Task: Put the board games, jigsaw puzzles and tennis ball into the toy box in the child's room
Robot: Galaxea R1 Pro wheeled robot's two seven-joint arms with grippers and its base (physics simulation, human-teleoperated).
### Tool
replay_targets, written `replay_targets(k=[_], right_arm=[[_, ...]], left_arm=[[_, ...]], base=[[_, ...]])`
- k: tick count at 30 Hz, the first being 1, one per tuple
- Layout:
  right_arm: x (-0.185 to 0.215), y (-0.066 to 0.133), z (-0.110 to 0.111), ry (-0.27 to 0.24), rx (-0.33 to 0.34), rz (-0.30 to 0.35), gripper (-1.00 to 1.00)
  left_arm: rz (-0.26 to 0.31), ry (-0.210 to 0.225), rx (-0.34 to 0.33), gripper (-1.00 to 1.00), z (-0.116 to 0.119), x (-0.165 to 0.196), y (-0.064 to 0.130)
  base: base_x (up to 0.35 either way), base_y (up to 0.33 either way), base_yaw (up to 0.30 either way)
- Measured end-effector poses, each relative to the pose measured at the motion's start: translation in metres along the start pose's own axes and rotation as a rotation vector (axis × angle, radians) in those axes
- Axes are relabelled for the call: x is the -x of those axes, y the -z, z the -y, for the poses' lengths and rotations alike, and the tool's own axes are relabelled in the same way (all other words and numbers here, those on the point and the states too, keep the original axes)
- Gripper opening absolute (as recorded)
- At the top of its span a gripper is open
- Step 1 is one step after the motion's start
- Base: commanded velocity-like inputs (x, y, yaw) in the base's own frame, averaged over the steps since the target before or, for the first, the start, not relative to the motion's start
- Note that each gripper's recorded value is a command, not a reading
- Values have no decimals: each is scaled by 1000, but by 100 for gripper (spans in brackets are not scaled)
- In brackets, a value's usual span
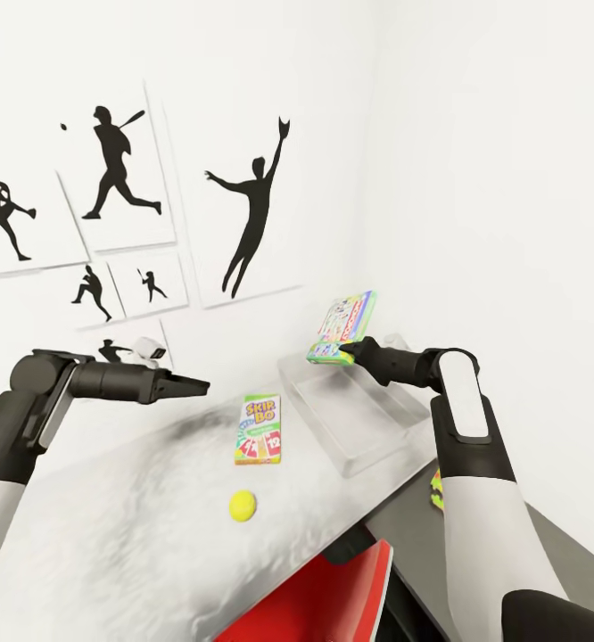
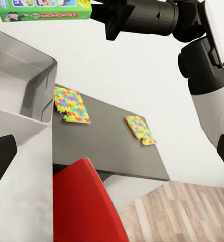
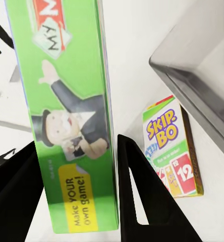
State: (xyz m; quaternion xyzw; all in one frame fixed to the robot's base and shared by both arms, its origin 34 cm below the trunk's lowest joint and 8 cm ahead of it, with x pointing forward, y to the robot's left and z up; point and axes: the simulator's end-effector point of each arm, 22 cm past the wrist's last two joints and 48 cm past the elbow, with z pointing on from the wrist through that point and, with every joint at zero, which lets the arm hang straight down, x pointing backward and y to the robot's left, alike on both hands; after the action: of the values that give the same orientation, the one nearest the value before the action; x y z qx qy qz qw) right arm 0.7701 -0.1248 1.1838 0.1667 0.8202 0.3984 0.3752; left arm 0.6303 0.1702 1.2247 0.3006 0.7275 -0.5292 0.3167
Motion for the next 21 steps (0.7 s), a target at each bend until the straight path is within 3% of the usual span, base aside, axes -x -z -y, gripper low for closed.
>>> replay_targets(k=[21], right_arm=[[0,-1,2,-1,0,2,-100]], left_arm=[[-5,19,0,100,-6,-5,-2]], base=[[0,0,0]])
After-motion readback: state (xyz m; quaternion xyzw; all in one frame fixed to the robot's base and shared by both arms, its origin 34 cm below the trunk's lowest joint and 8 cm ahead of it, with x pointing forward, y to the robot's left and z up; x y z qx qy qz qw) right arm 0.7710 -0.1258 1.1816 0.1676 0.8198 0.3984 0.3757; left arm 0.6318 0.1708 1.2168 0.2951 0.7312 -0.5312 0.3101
